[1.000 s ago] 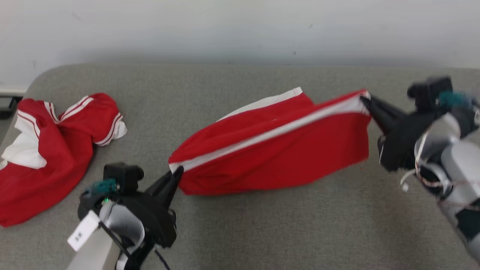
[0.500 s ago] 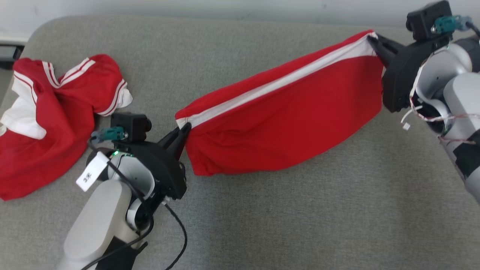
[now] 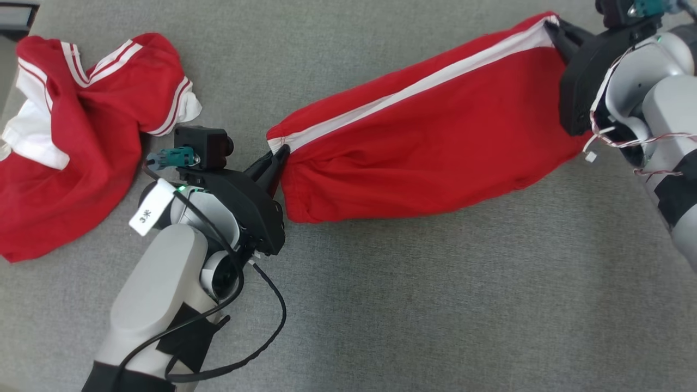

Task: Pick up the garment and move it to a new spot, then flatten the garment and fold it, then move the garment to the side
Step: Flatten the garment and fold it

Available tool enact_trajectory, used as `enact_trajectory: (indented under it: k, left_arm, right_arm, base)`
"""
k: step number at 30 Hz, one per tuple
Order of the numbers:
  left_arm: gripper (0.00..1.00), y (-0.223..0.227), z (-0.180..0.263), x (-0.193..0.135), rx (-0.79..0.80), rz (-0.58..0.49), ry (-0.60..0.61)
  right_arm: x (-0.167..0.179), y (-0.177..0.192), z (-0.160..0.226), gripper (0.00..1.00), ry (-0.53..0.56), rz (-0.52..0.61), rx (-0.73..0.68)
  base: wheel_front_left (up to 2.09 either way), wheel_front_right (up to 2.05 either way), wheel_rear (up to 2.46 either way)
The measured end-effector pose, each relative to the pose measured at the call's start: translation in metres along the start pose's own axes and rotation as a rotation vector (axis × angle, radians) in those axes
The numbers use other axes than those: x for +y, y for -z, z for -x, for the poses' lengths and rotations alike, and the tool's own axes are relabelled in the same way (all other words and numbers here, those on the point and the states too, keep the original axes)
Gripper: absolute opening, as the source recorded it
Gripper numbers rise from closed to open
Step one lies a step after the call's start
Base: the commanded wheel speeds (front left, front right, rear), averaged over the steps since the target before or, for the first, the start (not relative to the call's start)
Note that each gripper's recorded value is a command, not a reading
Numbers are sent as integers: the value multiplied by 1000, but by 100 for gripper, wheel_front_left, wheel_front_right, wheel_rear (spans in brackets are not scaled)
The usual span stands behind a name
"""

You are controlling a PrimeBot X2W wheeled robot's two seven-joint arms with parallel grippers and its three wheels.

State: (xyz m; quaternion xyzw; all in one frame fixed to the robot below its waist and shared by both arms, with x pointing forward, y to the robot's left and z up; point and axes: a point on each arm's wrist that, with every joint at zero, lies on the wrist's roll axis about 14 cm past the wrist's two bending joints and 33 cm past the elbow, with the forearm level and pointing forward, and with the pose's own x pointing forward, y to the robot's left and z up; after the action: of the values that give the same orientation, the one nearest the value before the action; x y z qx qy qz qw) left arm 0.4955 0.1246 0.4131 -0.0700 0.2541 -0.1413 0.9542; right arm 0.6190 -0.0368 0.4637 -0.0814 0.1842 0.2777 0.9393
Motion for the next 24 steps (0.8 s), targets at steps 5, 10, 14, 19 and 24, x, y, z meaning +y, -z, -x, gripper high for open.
enact_trajectory:
  k: [5, 10, 14, 19, 24]
  left_arm:
    - [100, 6, -1, 8, 1, -1, -25]
    - [100, 1, 5, 10, -40, 0, -37]
    - [100, -11, 14, 9, -120, 10, -45]
    - [100, 0, 35, 3, -180, 47, -54]
    - [100, -7, 52, -7, -268, 58, -40]
  right_arm:
    - [10, 13, -8, 100, -16, -3, 10]
    - [8, 8, -1, 100, -8, -5, -36]
    - [6, 21, 14, 100, 4, -26, -57]
    - [12, 57, 38, 100, 17, -70, -15]
    - [12, 65, 57, 100, 40, -96, -14]
  base:
    - [0, 0, 0]
    - [0, 0, 0]
    - [0, 0, 0]
    - [0, 0, 0]
    - [0, 0, 0]
